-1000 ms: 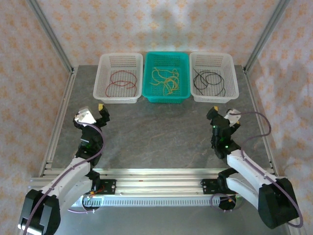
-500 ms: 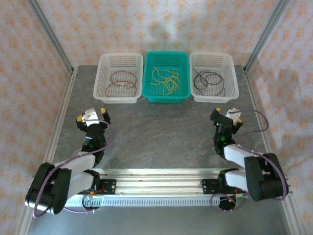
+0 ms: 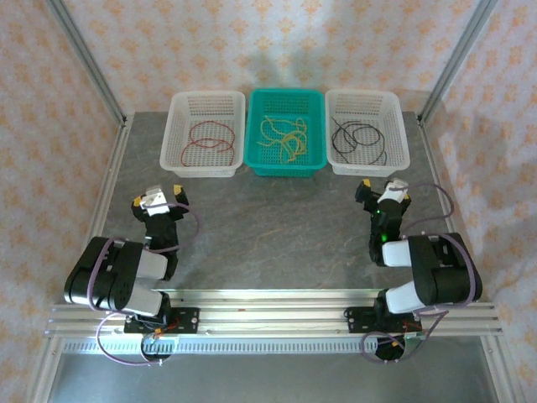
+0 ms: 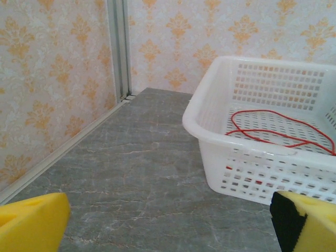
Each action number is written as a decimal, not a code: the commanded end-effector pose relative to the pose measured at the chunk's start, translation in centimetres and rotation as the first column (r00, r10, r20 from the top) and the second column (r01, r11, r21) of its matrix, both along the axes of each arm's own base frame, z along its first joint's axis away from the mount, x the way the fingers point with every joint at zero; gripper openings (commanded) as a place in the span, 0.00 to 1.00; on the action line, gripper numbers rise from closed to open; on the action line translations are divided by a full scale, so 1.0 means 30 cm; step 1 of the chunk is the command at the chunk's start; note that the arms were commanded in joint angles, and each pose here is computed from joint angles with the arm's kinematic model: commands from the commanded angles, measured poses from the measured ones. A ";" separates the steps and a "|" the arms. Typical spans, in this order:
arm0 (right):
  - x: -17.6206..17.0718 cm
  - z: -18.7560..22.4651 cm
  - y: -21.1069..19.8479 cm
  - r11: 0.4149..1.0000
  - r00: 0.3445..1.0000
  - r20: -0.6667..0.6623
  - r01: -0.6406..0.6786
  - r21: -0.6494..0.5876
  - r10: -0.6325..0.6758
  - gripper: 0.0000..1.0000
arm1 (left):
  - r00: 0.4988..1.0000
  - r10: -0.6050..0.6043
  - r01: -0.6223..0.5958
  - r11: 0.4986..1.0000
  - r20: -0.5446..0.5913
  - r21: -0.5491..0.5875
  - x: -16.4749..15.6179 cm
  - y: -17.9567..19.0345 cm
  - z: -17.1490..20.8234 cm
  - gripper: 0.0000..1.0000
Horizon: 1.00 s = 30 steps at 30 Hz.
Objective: Untangle the cables
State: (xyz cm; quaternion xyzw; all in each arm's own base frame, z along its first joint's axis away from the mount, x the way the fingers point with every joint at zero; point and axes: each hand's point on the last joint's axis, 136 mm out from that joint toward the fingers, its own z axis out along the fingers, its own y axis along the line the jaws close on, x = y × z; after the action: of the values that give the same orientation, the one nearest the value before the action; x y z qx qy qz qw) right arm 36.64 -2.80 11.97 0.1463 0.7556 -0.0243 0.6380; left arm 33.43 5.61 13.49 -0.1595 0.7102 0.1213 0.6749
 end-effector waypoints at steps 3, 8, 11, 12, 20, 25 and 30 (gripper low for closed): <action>-0.015 0.038 0.030 0.997 0.993 0.094 -0.070 -0.012 0.071 1.00 | 0.990 -0.076 0.078 0.997 0.122 -0.009 0.010 -0.028 0.057 1.00; 0.002 0.025 0.033 0.997 0.995 0.070 -0.076 -0.014 0.076 1.00 | 0.996 -0.092 0.092 0.995 0.007 -0.032 0.103 -0.026 0.006 1.00; 0.025 0.017 0.032 0.997 0.996 0.045 -0.073 -0.012 0.074 1.00 | 0.995 -0.099 0.099 0.994 0.005 -0.040 0.104 -0.023 0.003 1.00; 0.025 0.013 0.032 0.997 0.996 0.042 -0.073 -0.011 0.074 1.00 | 0.995 -0.099 0.099 0.994 0.007 -0.038 0.104 -0.023 0.004 1.00; 0.024 0.015 0.033 0.997 0.996 0.043 -0.074 -0.013 0.075 1.00 | 0.994 -0.105 0.105 0.994 0.000 -0.036 0.106 -0.027 0.002 0.99; 0.024 0.014 0.034 0.997 0.996 0.042 -0.076 -0.013 0.077 1.00 | 0.993 -0.116 0.115 0.993 -0.008 -0.035 0.109 -0.033 -0.001 0.99; 0.024 0.015 0.034 0.997 0.996 0.043 -0.076 -0.013 0.077 1.00 | 0.993 -0.115 0.115 0.993 -0.007 -0.034 0.109 -0.033 -0.001 1.00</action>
State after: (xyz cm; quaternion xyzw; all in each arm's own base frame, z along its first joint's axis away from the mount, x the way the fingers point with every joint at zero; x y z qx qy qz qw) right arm 36.93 -1.66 11.76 0.1192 0.7523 0.0040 0.6479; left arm 36.45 4.78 13.20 -0.1314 0.7246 0.0799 0.6718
